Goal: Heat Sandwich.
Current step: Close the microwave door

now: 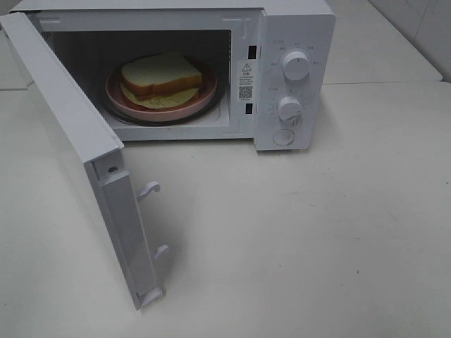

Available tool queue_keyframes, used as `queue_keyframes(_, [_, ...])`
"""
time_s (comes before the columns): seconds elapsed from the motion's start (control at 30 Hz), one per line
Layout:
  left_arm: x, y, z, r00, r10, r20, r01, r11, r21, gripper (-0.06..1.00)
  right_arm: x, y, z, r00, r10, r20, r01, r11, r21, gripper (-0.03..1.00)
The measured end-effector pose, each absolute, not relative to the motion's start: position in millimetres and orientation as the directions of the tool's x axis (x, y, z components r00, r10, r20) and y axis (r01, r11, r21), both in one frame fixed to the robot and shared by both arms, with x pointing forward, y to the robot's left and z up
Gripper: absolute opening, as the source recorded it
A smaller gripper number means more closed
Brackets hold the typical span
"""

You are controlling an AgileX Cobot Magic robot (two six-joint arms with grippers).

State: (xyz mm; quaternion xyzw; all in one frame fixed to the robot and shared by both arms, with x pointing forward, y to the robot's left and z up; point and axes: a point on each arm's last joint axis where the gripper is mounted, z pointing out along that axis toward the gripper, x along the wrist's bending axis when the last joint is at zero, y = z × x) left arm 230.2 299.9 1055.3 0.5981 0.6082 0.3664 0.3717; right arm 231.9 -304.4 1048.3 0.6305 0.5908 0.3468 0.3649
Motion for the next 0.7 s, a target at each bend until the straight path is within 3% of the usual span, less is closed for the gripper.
queue_keyframes(0.7, [230.2, 299.9, 1055.3, -0.008, 1.0, -0.014, 0.455, 0.016, 0.89, 0.76, 231.9, -304.4, 1048.3, 0.061, 0.998, 0.006, 0.492, -0.036, 0.87, 0.51])
